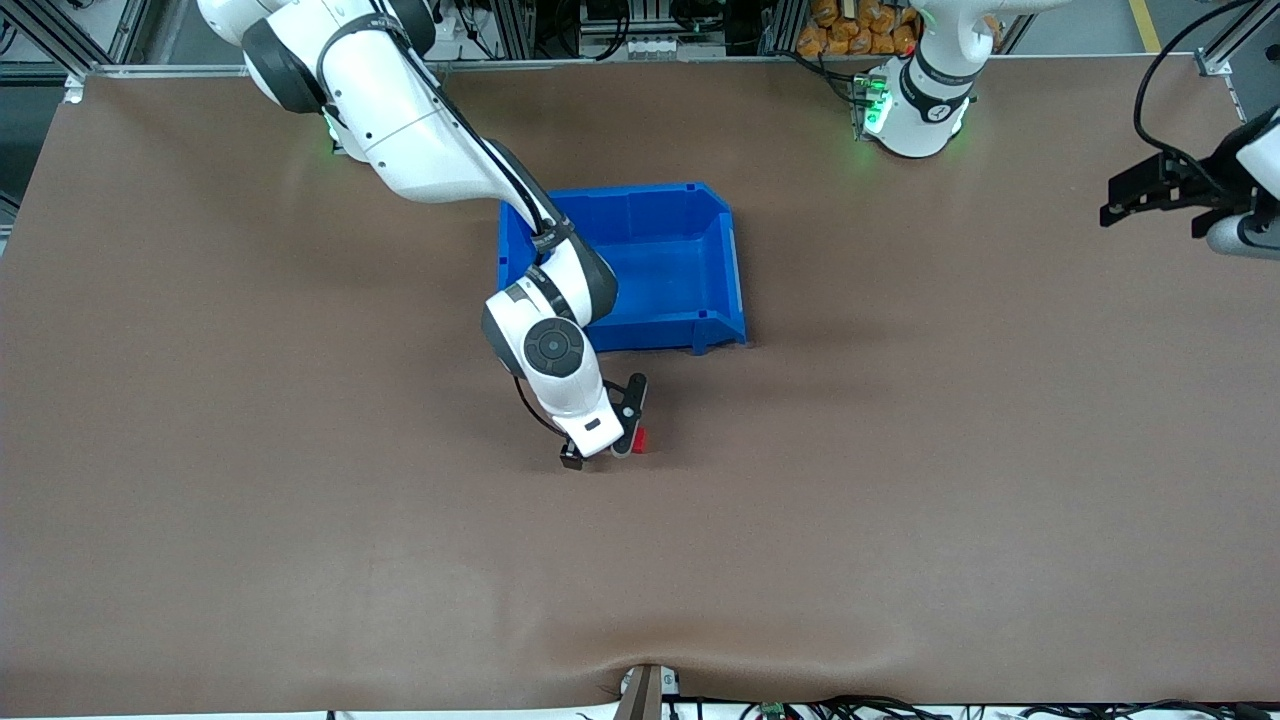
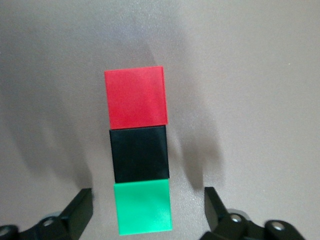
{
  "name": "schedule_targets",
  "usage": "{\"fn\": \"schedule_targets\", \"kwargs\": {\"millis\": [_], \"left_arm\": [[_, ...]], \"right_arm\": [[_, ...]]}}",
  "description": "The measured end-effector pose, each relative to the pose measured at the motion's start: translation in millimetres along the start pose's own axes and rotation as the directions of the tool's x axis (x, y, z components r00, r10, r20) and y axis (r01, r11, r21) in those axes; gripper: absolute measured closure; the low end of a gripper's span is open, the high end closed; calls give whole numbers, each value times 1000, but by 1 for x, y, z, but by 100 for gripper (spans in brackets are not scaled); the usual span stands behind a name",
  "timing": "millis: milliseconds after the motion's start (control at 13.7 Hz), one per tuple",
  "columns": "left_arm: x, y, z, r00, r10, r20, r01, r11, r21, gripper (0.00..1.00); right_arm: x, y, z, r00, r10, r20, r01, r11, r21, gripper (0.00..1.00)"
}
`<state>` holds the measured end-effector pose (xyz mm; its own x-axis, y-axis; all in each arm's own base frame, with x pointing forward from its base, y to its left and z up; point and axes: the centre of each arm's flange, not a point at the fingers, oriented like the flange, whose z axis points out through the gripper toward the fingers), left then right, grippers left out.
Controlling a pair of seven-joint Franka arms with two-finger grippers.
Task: Attach green and red cubes to black cube
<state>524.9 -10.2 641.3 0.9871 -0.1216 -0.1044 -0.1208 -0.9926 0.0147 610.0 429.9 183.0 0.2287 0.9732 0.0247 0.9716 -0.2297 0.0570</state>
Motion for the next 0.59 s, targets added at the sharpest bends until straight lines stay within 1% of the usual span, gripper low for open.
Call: {"fn": "schedule_targets", "kwargs": {"millis": [220, 366, 439, 585], "left_arm": [[-8, -4, -3, 997, -76, -18, 76, 997, 0, 0], [-8, -5, -7, 995, -90, -33, 91, 996, 0, 0], [-8, -7, -7, 995, -97, -33, 97, 995, 0, 0], [-9, -12, -7, 994, -107, -33, 107, 994, -1, 0]], "right_arm": [[1, 1, -2, 1000, 1, -4, -1, 1000, -3, 0], [3, 4, -8, 1000, 7, -11, -7, 1000, -10, 0], [2, 6, -11, 1000, 13, -9, -13, 1000, -10, 0], [-1, 8, -17, 999, 33, 14, -33, 999, 5, 0]]}}
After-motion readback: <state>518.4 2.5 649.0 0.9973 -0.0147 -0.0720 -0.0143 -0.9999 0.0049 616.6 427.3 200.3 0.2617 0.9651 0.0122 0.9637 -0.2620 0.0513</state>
